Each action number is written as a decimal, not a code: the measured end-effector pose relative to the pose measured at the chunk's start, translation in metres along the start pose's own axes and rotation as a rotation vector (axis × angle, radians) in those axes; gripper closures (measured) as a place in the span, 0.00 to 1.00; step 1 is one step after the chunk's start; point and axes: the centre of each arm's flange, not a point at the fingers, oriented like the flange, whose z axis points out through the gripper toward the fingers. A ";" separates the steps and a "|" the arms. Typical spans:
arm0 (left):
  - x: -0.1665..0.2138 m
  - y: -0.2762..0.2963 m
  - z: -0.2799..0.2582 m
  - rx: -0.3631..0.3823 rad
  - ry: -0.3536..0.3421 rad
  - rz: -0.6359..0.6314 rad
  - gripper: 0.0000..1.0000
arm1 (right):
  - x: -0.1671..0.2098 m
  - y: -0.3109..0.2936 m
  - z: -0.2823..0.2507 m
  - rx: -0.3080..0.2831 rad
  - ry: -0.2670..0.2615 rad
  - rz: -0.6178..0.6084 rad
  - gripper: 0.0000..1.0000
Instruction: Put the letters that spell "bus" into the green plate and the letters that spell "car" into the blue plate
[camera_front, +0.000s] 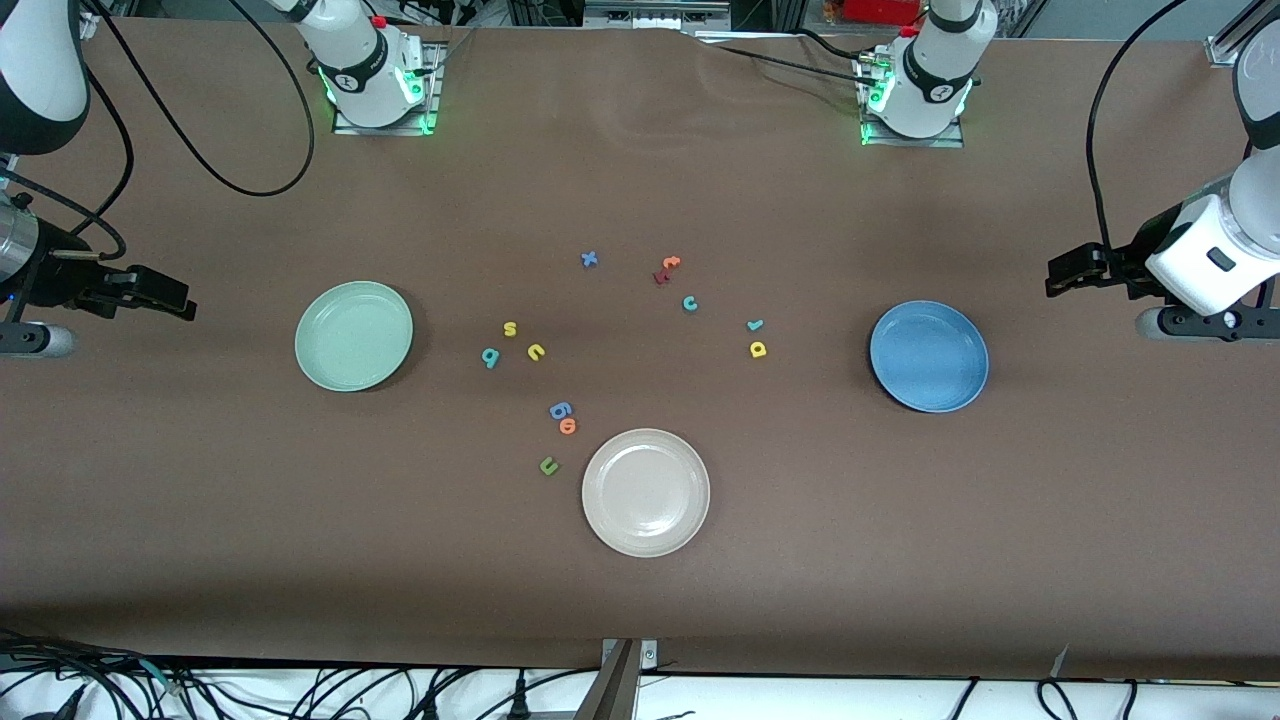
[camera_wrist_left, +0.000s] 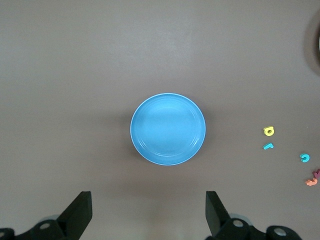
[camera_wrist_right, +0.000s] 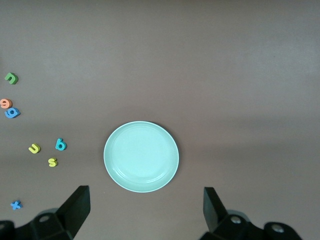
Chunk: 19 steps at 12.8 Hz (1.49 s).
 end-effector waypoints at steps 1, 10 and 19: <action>0.000 0.000 0.000 0.000 0.000 0.000 0.00 | 0.000 0.000 0.000 0.000 0.000 0.000 0.00; 0.000 0.002 0.004 0.000 -0.008 0.004 0.00 | 0.000 -0.002 0.000 0.000 0.000 -0.004 0.00; 0.000 0.002 0.004 0.000 -0.008 0.004 0.00 | 0.000 -0.003 0.000 0.000 0.000 -0.005 0.00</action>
